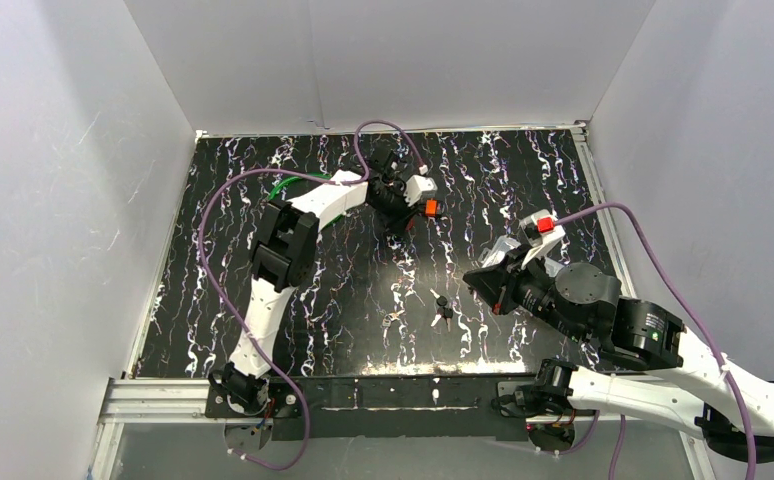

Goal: Unlock with the key
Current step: Pick up the key from the center of the board.

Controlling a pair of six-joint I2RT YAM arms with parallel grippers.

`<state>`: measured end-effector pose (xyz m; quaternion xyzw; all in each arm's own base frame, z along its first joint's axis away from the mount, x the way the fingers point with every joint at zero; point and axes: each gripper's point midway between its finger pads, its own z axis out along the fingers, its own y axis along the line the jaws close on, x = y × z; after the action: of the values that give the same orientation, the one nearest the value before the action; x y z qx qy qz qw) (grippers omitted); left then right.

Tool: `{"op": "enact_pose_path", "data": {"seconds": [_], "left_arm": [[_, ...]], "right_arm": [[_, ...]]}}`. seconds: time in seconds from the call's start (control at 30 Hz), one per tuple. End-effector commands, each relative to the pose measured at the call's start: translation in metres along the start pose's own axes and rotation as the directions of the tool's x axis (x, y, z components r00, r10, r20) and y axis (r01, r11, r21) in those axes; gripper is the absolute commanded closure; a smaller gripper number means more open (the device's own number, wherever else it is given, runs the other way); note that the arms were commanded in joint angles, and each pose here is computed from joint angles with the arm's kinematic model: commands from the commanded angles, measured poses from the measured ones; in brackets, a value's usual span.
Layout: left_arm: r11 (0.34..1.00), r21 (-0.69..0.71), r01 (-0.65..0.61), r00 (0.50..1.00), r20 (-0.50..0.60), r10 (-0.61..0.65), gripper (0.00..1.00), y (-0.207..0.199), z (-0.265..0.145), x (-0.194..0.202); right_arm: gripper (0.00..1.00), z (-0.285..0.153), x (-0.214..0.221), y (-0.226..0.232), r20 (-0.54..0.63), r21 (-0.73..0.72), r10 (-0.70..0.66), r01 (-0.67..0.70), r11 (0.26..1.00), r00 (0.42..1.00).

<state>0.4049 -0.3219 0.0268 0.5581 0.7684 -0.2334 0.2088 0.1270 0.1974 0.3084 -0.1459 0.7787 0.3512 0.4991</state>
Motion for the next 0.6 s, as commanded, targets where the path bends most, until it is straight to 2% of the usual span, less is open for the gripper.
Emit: {"op": "enact_pose_path", "data": {"seconds": [0.0,0.23,0.43,0.57], "left_arm": [[0.999,0.046,0.003,0.996,-0.086,0.001,0.75,-0.031,-0.028,0.017],[0.994,0.101,-0.046,0.990,-0.128,0.059,0.73,-0.089,-0.077,0.059],[0.982,0.179,-0.062,0.959,-0.261,0.108,0.61,-0.167,-0.135,0.146],[0.985,0.158,-0.076,0.950,-0.288,0.120,0.57,-0.199,-0.165,0.190]], "right_arm": [[0.99,-0.006,-0.023,0.005,0.062,-0.014,0.010,-0.009,1.000,0.998],[0.99,-0.003,-0.021,0.008,0.049,-0.025,-0.017,0.018,1.000,0.999],[0.99,0.004,-0.012,0.014,0.027,-0.053,-0.019,0.020,0.998,0.999],[0.99,0.006,-0.009,0.015,0.024,-0.067,-0.014,0.016,0.998,1.000]]}}
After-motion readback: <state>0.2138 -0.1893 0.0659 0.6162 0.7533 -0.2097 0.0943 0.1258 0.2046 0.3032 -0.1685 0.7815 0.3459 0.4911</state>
